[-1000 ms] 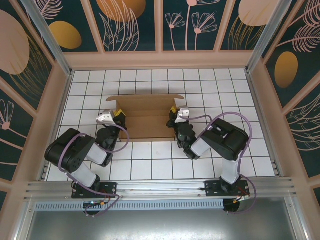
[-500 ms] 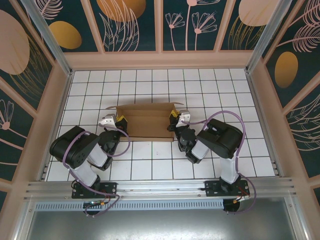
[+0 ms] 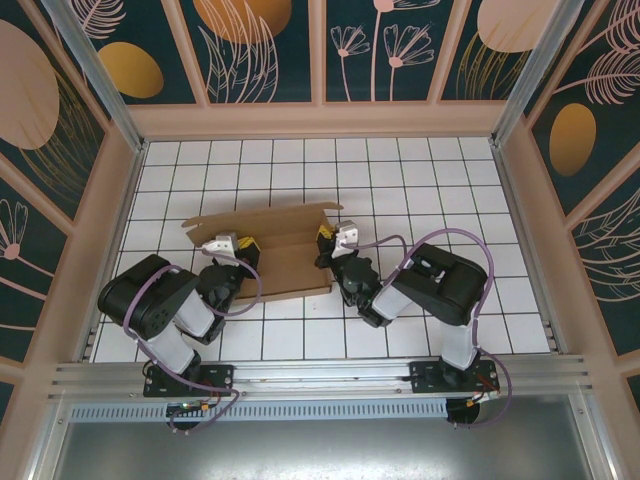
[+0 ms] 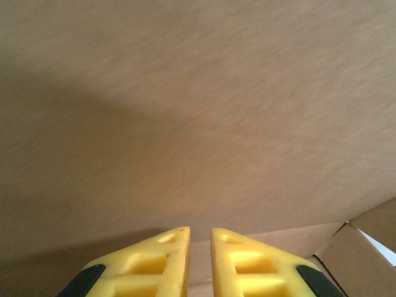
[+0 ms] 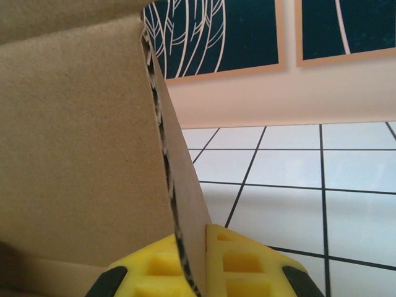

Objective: Fold the paper box

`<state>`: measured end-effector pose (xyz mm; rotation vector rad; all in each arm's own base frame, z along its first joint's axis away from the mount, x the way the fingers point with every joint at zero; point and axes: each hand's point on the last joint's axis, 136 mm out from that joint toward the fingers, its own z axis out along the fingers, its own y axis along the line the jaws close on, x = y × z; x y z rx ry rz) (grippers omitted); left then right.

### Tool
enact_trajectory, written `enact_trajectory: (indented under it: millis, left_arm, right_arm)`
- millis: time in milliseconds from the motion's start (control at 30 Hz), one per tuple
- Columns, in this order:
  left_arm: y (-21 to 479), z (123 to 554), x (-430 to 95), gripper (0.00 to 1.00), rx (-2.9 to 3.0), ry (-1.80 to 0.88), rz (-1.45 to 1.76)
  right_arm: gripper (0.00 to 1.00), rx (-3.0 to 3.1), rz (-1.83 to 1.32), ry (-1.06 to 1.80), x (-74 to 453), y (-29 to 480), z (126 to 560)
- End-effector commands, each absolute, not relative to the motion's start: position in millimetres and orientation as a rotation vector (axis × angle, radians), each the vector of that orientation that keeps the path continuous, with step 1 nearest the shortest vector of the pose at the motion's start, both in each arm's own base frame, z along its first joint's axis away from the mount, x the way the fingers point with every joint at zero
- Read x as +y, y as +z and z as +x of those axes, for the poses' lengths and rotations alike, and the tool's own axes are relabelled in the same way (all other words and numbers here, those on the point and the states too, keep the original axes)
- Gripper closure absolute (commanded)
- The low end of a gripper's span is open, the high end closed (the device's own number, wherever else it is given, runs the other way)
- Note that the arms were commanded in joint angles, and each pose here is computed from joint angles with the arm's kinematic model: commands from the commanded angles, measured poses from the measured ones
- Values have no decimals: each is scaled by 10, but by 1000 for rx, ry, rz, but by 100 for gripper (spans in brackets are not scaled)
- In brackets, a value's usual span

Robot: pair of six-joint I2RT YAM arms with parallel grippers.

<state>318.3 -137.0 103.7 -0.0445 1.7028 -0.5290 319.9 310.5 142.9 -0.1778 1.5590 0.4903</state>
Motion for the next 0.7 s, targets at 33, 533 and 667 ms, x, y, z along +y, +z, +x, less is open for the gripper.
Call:
enact_trajectory:
  millis: [33, 533, 667]
  left_arm:
    - [1120, 3189, -1441, 84, 1681, -569, -28]
    - [1431, 3207, -1497, 59, 1652, -663, -83]
    - [1499, 3158, -1533, 57, 1676, -680, -53]
  right_arm:
    - [95, 1604, -166, 441, 3145, 1437, 3248]
    - [100, 1470, -302, 232, 2677, 1580, 3492]
    - [100, 1463, -353, 296, 2527, 1581, 3578]
